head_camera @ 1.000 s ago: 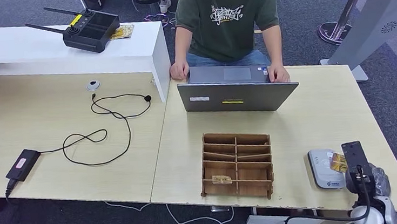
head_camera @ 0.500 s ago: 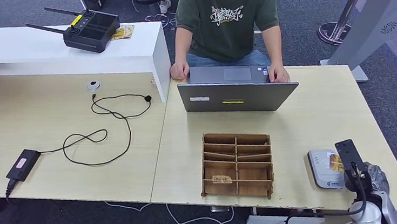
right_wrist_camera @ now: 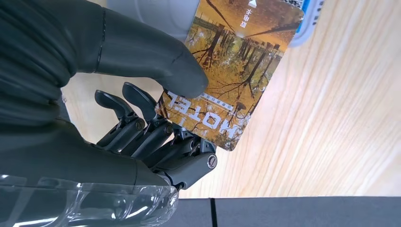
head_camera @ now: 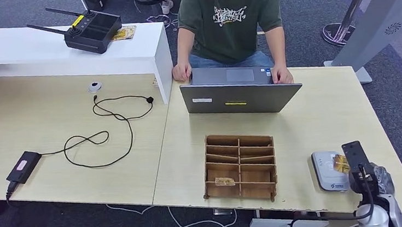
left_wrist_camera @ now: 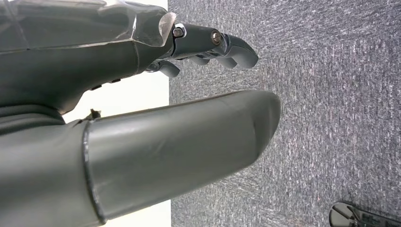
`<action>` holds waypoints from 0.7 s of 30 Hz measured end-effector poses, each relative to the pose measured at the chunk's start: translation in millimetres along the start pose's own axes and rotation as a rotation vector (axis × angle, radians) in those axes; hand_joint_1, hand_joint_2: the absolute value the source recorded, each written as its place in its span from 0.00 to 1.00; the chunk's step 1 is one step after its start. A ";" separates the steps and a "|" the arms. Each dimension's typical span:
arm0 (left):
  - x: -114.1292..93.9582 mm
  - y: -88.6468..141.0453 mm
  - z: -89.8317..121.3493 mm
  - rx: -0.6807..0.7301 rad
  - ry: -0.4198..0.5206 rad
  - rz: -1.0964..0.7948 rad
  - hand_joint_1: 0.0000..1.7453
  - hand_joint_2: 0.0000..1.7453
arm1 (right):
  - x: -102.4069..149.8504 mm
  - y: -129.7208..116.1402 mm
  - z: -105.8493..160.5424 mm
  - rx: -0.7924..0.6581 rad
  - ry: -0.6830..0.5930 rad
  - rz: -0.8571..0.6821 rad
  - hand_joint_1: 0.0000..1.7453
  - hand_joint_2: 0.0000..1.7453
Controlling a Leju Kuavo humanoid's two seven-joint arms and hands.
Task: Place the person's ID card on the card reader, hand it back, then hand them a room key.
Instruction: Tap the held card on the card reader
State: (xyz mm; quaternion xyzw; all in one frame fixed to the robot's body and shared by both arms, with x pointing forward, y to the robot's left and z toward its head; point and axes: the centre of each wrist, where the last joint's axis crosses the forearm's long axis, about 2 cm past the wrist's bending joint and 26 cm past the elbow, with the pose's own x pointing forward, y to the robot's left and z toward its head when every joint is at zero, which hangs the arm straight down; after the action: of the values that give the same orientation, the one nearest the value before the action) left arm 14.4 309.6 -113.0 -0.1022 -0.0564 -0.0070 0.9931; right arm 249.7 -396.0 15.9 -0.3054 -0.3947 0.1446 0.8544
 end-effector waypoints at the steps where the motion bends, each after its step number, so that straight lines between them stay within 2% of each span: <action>1: -0.1 0.0 0.0 0.000 0.000 0.000 0.00 0.00 | -0.5 -0.5 -0.1 -0.011 -0.014 -0.013 1.00 1.00; 12: -0.3 -2.0 -0.5 -0.001 -0.018 0.005 0.00 0.00 | 10.4 -7.6 5.0 -0.180 -0.220 -0.176 1.00 1.00; 21: -0.5 -4.5 -1.1 -0.005 -0.019 0.005 0.00 0.00 | 22.1 -10.9 10.6 -0.224 -0.279 -0.225 1.00 1.00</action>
State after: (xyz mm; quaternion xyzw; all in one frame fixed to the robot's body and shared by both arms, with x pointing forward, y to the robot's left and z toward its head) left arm 13.8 304.9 -113.2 -0.1050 -0.0658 -0.0036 0.9923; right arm 256.0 -389.3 41.1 -0.3295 -0.5545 0.0446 0.7629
